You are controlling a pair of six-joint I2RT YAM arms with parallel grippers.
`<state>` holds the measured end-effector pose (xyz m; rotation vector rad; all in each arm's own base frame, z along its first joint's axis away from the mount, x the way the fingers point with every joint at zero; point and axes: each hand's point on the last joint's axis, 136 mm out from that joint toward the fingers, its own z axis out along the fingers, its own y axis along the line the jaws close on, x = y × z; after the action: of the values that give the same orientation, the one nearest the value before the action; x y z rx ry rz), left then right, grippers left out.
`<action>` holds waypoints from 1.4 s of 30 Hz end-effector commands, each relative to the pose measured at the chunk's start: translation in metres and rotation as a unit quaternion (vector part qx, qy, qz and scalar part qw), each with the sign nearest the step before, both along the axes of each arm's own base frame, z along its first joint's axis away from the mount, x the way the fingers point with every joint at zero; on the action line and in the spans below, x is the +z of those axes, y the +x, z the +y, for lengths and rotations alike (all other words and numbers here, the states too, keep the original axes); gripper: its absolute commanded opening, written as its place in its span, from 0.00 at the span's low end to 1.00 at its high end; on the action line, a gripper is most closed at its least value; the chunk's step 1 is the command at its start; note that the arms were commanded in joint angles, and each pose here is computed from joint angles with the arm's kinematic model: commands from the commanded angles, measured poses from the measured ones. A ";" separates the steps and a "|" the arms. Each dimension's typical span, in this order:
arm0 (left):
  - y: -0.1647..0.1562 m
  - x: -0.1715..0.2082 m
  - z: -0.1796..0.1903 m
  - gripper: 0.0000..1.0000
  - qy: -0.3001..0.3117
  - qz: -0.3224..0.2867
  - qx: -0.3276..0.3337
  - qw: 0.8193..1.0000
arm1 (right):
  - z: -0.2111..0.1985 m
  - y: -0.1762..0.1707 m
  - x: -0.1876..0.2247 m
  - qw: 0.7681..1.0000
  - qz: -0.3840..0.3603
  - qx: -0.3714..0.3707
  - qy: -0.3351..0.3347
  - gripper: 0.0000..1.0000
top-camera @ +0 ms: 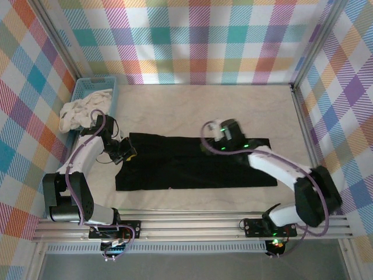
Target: Fold the inside-out t-shirt
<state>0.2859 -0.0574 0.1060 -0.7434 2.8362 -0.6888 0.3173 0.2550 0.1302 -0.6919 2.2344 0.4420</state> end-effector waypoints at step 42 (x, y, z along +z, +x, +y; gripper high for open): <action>-0.001 0.005 0.004 0.05 0.001 -0.014 -0.007 1.000 | 0.187 -0.014 0.004 0.937 -0.315 0.056 -0.141 0.77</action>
<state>0.2855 -0.0606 0.1077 -0.7213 2.8373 -0.7172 0.3068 0.4478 0.1244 -0.9473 1.6763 -0.0278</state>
